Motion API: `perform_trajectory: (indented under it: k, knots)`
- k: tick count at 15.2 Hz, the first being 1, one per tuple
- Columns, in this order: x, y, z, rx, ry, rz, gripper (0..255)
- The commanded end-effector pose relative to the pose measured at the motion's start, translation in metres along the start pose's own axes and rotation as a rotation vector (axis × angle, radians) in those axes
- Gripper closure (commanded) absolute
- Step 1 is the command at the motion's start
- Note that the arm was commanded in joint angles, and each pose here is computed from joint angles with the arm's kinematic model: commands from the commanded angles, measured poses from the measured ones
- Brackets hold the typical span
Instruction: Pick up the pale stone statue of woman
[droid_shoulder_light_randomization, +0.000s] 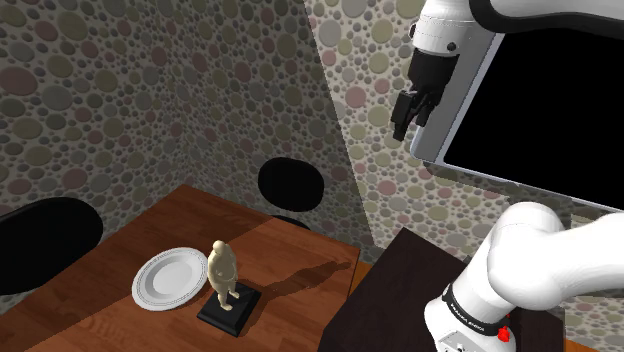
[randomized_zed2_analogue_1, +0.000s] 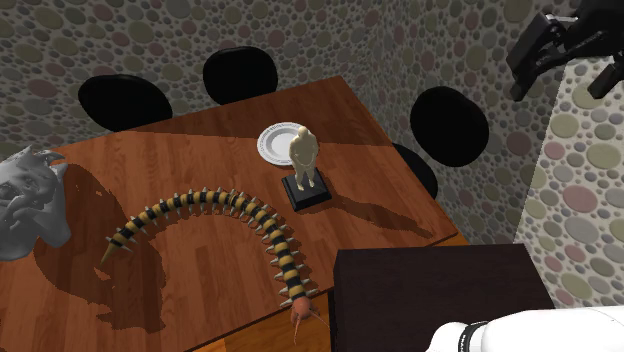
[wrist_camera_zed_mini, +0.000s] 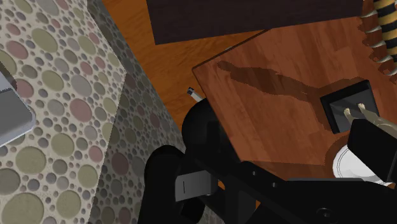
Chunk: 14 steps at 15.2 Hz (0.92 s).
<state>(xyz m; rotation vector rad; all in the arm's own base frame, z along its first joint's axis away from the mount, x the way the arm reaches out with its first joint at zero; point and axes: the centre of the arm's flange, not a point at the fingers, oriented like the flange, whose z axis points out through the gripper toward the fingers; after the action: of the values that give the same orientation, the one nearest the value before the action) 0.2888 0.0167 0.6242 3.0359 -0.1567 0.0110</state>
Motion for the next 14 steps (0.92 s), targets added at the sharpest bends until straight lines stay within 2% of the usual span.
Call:
perform_trajectory:
  k: [1, 14]
  knots:
    - [0.0, 0.0, 0.0, 0.0, 0.0, 0.0, 0]
    - [0.078, -0.12, 0.091, 0.033, -0.026, 0.041, 0]
